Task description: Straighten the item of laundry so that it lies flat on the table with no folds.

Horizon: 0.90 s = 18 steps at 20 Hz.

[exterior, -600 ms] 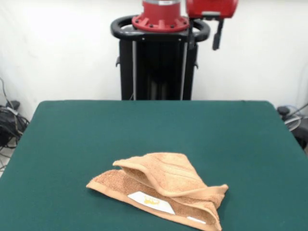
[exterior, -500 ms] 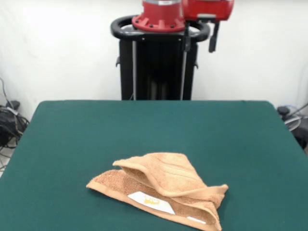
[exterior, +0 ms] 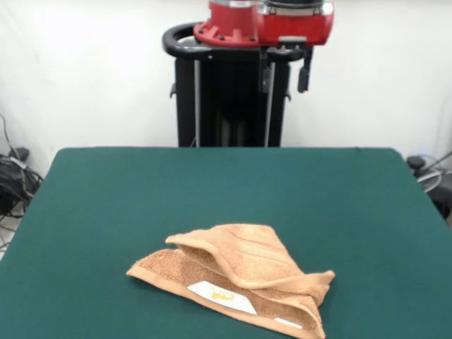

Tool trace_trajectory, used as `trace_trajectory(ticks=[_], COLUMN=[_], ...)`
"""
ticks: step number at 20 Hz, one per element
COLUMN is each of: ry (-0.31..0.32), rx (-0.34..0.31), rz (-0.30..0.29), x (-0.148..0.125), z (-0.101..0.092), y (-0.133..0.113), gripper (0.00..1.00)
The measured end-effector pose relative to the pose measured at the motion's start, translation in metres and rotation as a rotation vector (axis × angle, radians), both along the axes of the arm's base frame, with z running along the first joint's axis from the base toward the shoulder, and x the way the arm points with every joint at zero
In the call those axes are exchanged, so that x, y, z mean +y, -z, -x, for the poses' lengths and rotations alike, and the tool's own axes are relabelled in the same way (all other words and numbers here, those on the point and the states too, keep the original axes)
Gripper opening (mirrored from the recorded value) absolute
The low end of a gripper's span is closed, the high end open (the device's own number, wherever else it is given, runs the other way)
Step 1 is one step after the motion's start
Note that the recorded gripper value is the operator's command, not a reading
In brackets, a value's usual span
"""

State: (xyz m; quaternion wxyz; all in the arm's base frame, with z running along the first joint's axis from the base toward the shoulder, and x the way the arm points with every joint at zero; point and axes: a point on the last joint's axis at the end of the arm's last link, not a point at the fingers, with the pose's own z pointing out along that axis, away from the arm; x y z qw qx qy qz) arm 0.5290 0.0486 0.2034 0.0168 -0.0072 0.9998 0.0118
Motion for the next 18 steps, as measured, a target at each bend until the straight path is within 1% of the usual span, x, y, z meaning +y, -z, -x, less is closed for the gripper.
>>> trace_trajectory(ticks=[7, 14, 18], ry=[-0.049, -0.093, -0.100], rx=[-0.030, -0.069, -0.076], rz=[0.006, 0.007, 0.002], x=[0.006, 0.012, 0.012], z=[-0.019, -0.051, -0.069], y=[0.000, -0.004, -0.004], gripper=[1.00, 1.00, 1.00])
